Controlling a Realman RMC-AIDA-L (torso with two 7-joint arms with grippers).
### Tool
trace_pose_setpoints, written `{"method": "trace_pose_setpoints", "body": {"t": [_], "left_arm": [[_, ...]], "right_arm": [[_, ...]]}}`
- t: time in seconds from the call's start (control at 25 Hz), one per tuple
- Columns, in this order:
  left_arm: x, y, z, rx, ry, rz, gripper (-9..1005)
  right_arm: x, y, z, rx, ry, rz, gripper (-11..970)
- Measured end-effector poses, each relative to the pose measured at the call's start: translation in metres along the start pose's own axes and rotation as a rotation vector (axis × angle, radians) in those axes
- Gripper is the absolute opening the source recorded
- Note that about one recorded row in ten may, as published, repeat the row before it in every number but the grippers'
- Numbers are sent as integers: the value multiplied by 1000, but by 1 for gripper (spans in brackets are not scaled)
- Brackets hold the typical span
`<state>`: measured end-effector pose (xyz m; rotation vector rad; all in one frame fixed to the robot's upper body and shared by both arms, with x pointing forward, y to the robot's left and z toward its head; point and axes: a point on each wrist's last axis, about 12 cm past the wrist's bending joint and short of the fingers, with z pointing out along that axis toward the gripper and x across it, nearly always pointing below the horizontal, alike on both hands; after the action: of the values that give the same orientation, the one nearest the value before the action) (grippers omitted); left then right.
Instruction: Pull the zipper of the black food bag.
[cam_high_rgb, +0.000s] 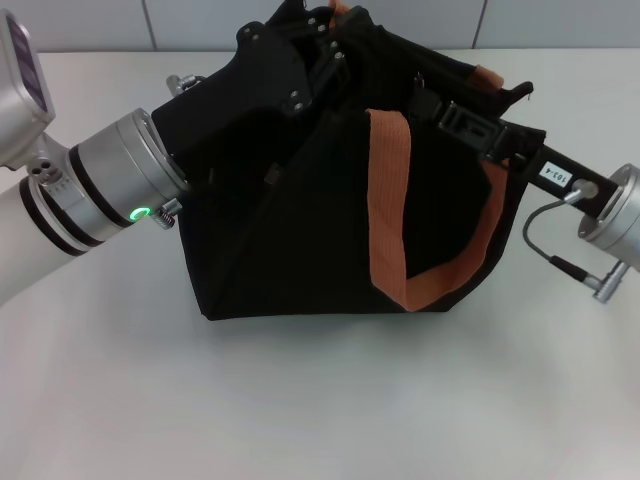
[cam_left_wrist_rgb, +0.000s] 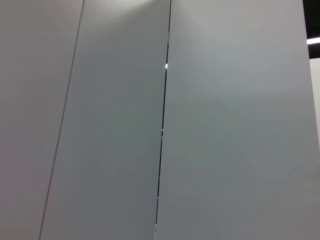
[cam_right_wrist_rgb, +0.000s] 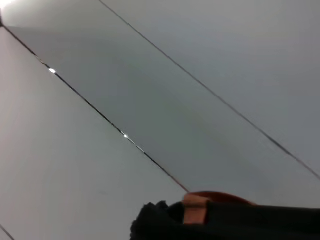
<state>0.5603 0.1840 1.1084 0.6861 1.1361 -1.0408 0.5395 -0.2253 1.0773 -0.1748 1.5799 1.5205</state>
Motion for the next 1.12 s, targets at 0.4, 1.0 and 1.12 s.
{"method": "trace_pose_setpoints", "body": {"t": [0.4,1.0,1.12], "left_arm": [[0,0,-1,-5,0,0,24],[-1,1,0,-10,-5,2,24],[0,1,-1,-12,-5,2,24]], "right_arm": [[-2,-4,-11,39,-16,46,-3],[0,-11,-33,126,-77,100,24],[0,-12,-40,152,-100,102,32]]}}
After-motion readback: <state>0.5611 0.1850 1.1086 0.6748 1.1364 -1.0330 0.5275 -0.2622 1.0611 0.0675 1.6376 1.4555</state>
